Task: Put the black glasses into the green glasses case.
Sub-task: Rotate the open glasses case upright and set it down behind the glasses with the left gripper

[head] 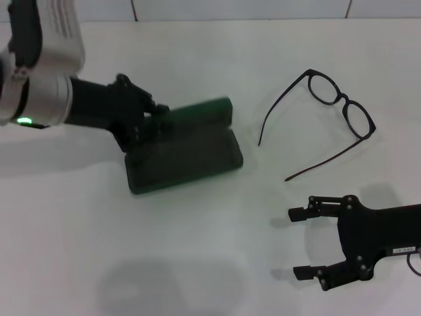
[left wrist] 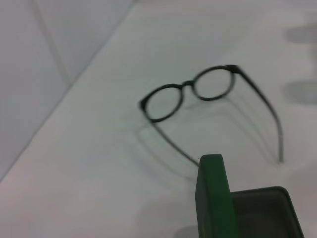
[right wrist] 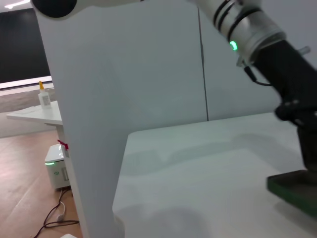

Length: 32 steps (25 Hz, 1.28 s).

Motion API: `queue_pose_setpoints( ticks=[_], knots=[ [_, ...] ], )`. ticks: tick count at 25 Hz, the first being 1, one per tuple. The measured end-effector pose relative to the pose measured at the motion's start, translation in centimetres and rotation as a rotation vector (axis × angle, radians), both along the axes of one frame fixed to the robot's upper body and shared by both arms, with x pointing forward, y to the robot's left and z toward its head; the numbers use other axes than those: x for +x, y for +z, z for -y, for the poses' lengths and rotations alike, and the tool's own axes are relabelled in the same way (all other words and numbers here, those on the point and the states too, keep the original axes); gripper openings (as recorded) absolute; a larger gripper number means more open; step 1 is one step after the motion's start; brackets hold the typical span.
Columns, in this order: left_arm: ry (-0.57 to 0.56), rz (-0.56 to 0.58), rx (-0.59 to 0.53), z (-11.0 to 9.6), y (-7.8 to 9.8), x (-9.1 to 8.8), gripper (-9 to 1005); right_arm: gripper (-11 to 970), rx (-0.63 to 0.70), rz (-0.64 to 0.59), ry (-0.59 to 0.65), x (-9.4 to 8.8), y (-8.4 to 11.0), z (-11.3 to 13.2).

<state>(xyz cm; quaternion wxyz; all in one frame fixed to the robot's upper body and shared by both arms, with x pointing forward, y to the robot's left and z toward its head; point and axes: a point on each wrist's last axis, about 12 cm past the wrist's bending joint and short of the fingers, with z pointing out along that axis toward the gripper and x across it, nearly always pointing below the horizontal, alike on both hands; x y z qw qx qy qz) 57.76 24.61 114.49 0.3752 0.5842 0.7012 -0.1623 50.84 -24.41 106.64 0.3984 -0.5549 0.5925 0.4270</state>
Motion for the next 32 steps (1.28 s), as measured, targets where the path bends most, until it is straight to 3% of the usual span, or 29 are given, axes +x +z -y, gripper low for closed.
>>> queue_pose_setpoints(
  ticks=[10,24,32],
  knots=[
    [-0.163,0.021,0.083,3.0,-0.7,-0.6,207,881,0.002,0.002,0.007,0.1,0.0,-0.5],
    [-0.169,0.118,0.121,3.6,-1.1,0.0,208,881,0.004,-0.003,0.005,-0.1,-0.2,-0.5],
    [-0.144,0.130,0.077,3.9,-1.0,0.1,207,881,0.004,-0.005,0.005,-0.2,-0.2,-0.5]
  ],
)
